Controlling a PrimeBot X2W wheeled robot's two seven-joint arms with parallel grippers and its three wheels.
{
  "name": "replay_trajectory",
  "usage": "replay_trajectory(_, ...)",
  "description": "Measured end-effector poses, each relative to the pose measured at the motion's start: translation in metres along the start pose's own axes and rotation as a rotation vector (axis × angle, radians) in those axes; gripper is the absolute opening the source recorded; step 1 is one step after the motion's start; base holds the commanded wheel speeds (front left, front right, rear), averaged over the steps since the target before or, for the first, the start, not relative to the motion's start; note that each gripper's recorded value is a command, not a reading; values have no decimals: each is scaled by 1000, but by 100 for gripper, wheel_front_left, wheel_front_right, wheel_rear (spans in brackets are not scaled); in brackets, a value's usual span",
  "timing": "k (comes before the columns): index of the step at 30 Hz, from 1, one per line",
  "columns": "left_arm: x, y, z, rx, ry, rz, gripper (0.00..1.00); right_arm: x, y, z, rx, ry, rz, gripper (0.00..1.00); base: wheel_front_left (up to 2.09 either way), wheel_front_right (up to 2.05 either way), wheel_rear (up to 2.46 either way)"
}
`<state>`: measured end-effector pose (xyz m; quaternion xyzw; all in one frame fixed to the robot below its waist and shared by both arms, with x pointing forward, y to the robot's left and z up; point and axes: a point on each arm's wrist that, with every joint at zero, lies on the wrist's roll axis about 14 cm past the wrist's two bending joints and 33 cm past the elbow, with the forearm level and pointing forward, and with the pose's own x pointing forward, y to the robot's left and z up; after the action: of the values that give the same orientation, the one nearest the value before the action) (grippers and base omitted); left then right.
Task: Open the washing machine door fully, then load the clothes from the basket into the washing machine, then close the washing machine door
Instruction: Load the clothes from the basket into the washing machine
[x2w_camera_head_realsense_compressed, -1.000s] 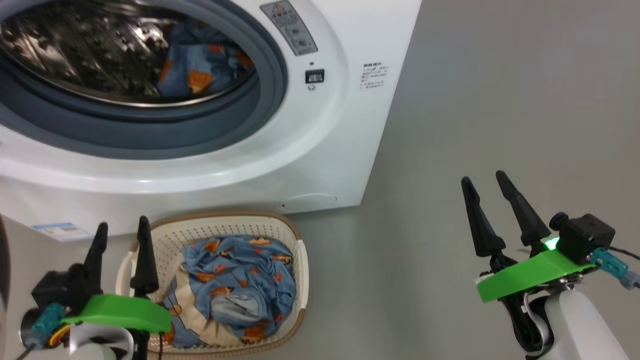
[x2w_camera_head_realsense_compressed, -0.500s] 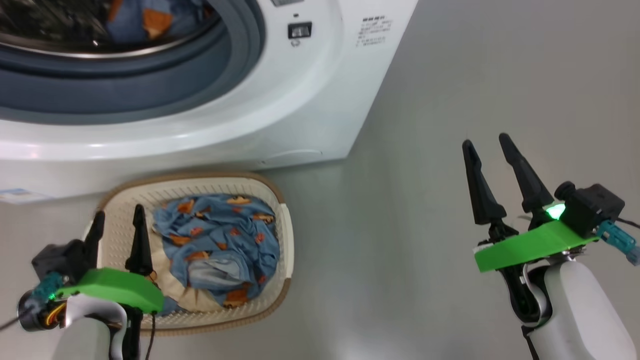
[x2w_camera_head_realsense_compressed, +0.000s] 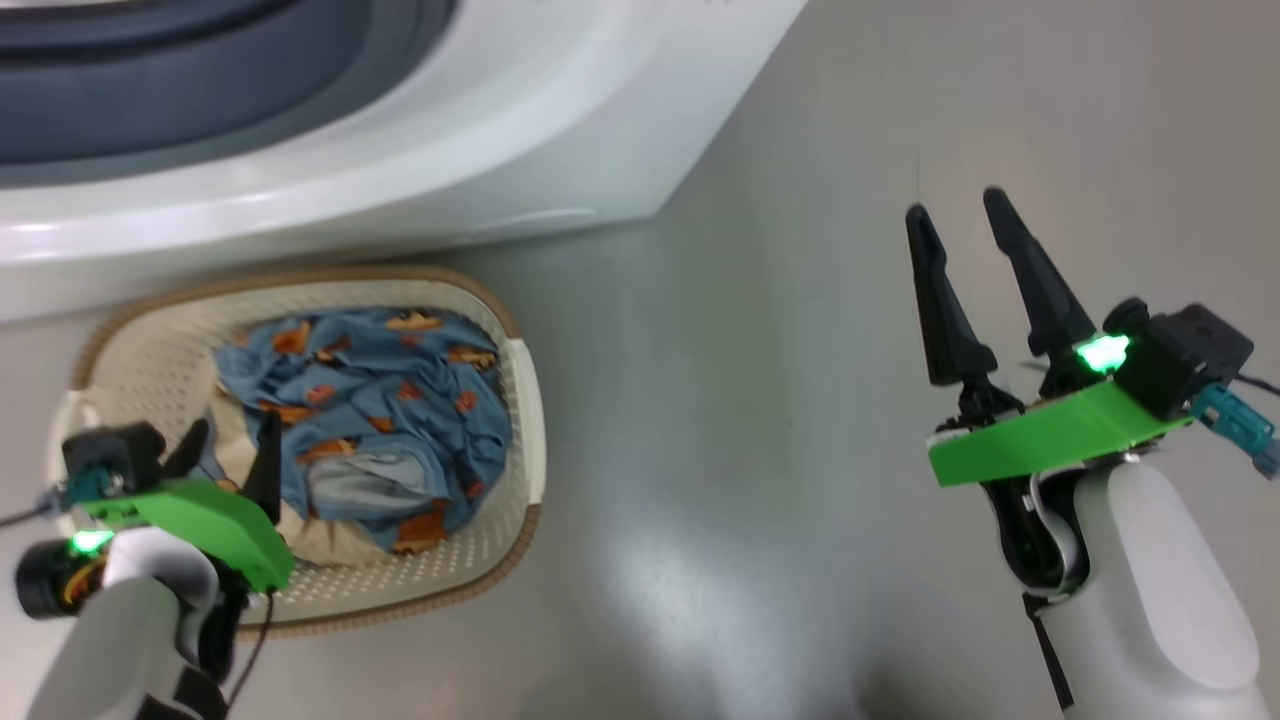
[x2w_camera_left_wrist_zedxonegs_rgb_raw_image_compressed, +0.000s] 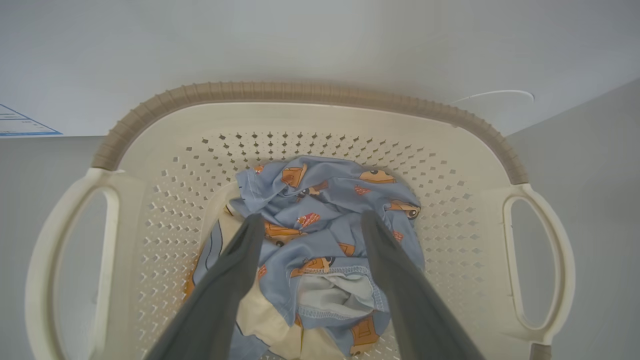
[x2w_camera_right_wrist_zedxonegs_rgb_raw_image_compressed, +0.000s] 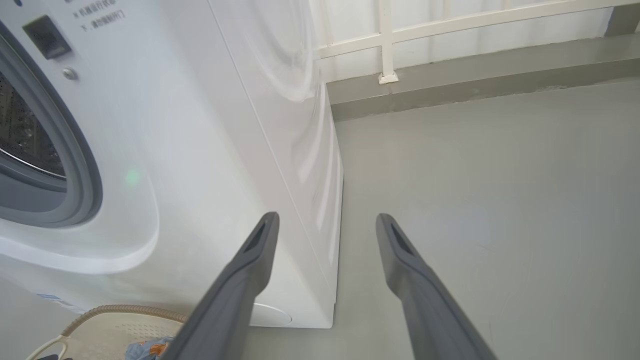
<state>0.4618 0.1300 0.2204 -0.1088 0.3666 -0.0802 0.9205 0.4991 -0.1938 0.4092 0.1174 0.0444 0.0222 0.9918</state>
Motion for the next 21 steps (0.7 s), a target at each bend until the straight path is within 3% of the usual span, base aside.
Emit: replay_trajectory(21,78,5,-86,-7,310,-28,100,17,-30,-64,-19,112,-63,100,0,0,0)
